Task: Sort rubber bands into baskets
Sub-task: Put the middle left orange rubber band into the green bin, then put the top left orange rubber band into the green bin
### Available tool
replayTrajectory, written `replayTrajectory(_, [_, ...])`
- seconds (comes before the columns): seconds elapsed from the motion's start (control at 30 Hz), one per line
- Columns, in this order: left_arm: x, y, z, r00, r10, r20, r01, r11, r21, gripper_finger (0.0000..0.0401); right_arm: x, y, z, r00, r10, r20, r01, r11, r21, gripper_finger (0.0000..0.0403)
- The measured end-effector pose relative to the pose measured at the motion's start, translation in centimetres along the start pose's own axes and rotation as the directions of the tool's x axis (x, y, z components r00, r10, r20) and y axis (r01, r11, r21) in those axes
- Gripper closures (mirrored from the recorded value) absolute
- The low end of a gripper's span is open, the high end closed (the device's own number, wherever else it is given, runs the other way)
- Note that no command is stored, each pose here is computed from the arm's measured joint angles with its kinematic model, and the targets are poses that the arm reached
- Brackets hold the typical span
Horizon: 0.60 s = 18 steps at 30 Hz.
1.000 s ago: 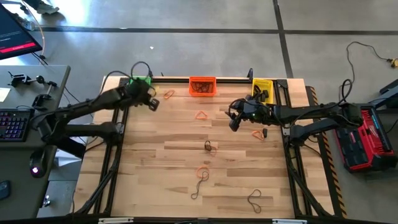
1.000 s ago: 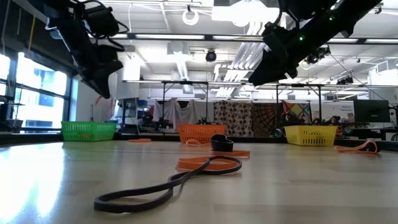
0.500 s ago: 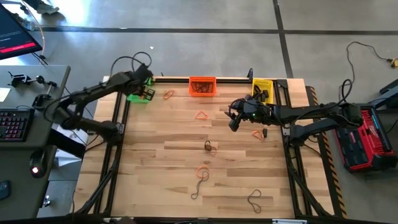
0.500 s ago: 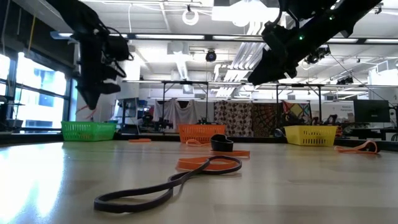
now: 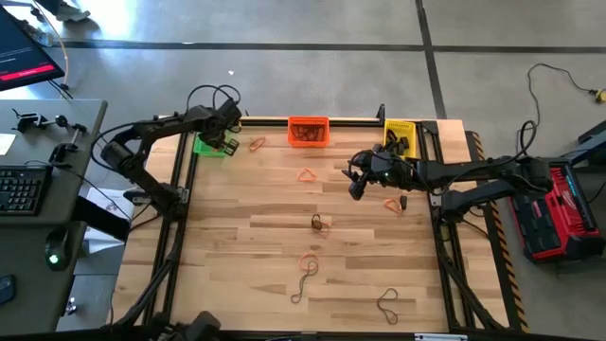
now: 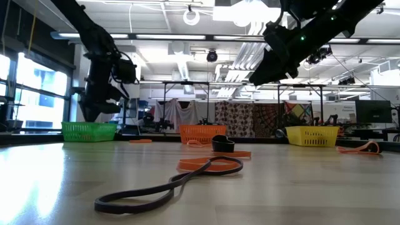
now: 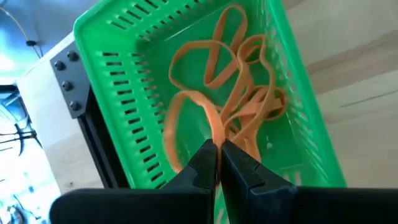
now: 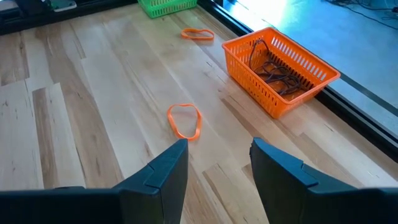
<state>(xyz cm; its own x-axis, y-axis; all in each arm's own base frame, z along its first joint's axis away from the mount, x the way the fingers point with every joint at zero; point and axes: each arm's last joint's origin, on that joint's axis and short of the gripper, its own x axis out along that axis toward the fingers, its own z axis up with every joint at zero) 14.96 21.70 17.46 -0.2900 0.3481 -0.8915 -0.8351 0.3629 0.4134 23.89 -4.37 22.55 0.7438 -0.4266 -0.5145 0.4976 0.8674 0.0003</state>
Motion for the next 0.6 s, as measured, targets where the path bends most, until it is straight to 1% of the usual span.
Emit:
replayTrajectory(0.1, [0.2,-0.1,0.2,1.0,-0.001,0.01,0.001,0.999,0.053,0.0396,0.0,0.0,0.0,1.0,0.0,0.0,0.0,1.0,-0.001,0.024])
replayTrajectory(0.2, [-0.1,-0.5,0.5,0.999,-0.01,0.053,0.004,0.994,0.105,0.0395,0.0,0.0,0.0,1.0,0.0,0.0,0.0,1.0,-0.001,0.024])
replayTrajectory(0.27, [-0.6,-0.6,0.7,0.995,-0.013,0.096,0.001,0.993,0.12,0.0388,0.0,0.0,0.0,1.0,0.0,0.0,0.0,1.0,-0.001,0.024])
replayTrajectory(0.4, [-1.4,-0.5,0.9,0.988,-0.008,0.156,-0.011,0.993,0.115,0.0357,0.0,0.0,0.0,1.0,0.0,0.0,0.0,1.0,-0.001,0.024])
replayTrajectory(0.6, [-2.2,0.0,0.4,0.987,-0.004,0.161,-0.014,0.993,0.114,0.029,0.0,0.0,-0.1,1.0,-0.002,-0.01,0.002,1.0,-0.004,0.024])
